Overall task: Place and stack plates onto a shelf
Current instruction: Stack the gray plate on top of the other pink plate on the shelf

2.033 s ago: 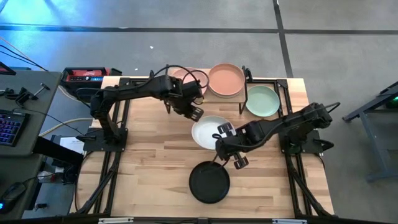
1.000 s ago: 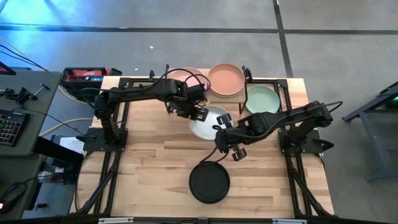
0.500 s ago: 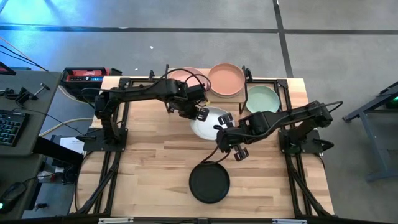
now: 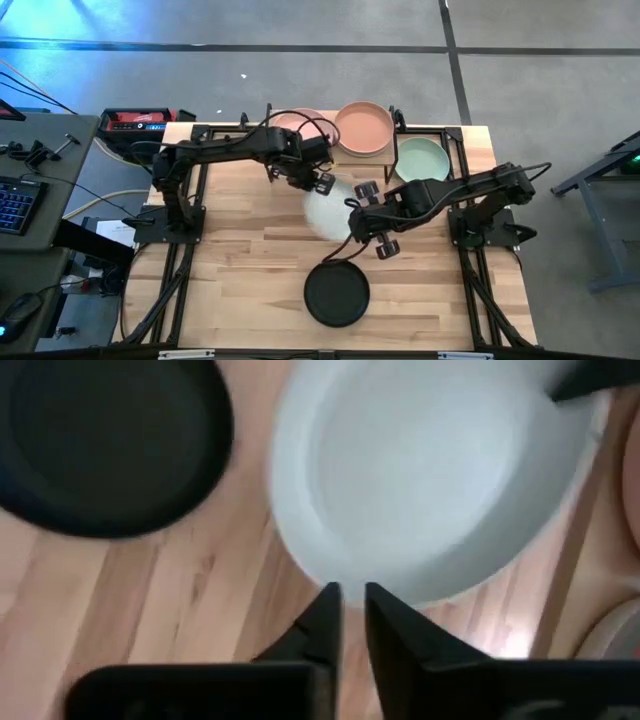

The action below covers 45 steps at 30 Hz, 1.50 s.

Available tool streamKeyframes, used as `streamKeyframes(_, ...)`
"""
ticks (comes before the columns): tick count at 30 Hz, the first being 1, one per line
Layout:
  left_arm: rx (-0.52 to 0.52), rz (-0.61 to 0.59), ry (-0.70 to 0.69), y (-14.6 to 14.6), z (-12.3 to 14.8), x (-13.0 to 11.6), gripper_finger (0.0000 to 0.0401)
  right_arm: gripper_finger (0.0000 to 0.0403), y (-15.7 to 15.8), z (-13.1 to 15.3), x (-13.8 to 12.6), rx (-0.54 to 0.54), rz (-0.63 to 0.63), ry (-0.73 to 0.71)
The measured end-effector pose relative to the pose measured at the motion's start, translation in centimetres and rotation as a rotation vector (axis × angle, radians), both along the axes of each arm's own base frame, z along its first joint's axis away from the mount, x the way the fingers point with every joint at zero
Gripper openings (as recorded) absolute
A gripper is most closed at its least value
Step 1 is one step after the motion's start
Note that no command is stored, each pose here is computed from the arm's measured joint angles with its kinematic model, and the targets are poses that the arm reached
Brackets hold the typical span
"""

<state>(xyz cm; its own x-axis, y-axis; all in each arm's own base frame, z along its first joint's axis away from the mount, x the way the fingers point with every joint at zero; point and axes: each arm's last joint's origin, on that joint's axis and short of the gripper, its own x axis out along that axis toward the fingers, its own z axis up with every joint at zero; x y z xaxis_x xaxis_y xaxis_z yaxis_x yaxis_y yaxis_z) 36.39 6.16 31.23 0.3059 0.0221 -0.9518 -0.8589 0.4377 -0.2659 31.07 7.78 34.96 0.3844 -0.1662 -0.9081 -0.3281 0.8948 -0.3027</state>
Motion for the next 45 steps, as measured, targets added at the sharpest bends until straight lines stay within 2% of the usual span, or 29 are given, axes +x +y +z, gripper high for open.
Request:
streamKeyframes(1, 0.001, -0.006, 0.036, 0.0, -0.3, -0.3, 0.0003, 0.0034, 0.0, 0.1, 0.0, 0.007, -0.021, -0.006)
streamKeyframes(7, 0.027, -0.047, 0.016, 0.1, -0.1, -0.1, 0.0002, 0.0101, 0.0, 0.3, 0.0, 0.007, -0.053, -0.03)
streamKeyframes(12, 0.049, -0.082, -0.007, 0.5, 0.5, -0.5, 0.0002, 0.0127, -0.1, 0.5, -0.3, 0.033, -0.117, -0.034)
streamKeyframes(17, 0.078, -0.104, -0.035, 1.1, 1.9, -1.5, 0.0002, 0.0131, -0.3, 0.7, -0.8, 0.062, -0.204, -0.032)
streamKeyframes(27, 0.2, -0.082, -0.097, 4.4, 5.1, -5.0, 0.0003, 0.0131, -0.5, 0.9, -1.3, 0.078, -0.33, -0.052)
streamKeyframes(32, 0.302, -0.009, -0.086, 6.9, 6.4, -7.1, 0.0003, 0.0131, -0.8, 1.0, -1.2, 0.084, -0.375, -0.067)
streamKeyframes(45, 0.349, 0.155, -0.045, 13.4, 6.8, -11.5, 0.0003, 0.0131, -3.4, 0.9, -0.8, 0.057, -0.421, -0.054)
